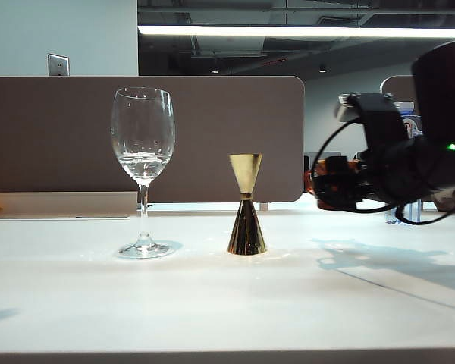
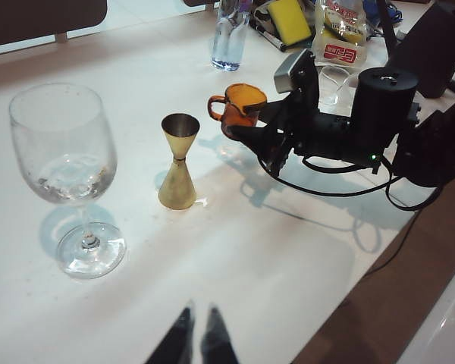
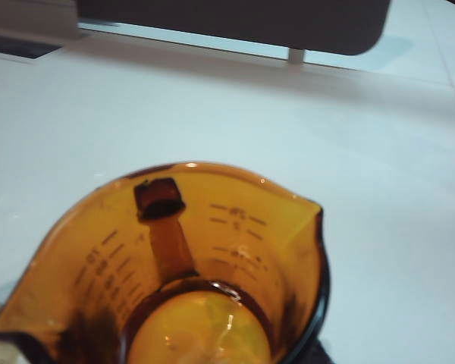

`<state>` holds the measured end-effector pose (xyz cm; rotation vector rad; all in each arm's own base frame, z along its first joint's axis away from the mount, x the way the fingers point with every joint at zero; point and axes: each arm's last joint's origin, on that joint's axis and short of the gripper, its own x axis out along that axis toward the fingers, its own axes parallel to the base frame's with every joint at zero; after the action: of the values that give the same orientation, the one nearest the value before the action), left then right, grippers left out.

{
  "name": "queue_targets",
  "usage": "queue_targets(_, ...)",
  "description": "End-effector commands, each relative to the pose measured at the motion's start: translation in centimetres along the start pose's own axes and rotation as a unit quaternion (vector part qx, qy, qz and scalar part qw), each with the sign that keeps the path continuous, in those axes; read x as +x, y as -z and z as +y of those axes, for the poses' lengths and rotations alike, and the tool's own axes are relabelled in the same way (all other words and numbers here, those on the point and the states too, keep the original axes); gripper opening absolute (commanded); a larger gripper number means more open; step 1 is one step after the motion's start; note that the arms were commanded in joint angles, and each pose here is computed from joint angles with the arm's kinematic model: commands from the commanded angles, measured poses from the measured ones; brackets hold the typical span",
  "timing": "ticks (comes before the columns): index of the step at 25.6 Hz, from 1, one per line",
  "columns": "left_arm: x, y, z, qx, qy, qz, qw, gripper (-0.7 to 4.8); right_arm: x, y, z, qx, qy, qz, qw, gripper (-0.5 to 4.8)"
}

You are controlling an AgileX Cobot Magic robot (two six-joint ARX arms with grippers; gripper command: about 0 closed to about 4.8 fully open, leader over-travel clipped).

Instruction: Pick up the small amber measuring cup and pour the water in it into the jigger, then pick up the jigger and pour the water in it into the wine glass.

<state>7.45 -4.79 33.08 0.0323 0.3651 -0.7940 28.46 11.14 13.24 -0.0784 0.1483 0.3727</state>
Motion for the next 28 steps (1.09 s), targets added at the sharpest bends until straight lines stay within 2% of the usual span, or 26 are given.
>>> queue_targets(1,0.0,-0.2,0.0,0.003,0.001,-0.007,1.0,0.26,0.5,-1.0,0.7,-0.01,-0.011,-0.017,1.0,-0.05)
queue_targets(18,0.0,-0.2,0.0,0.003,0.001,-0.007,1.0,0.26,1.2,-6.8,1.2,-0.101,-0.018,-0.033,0.994,-0.05)
queue_targets(23,0.0,-0.2,0.0,0.003,0.001,-0.007,1.0,0.26,1.4,-7.8,2.1,-0.169,-0.03,-0.034,0.984,-0.05)
queue_targets(28,0.0,-0.2,0.0,0.003,0.001,-0.007,1.0,0.26,2.0,-8.9,2.5,-0.185,-0.036,-0.024,0.982,-0.05)
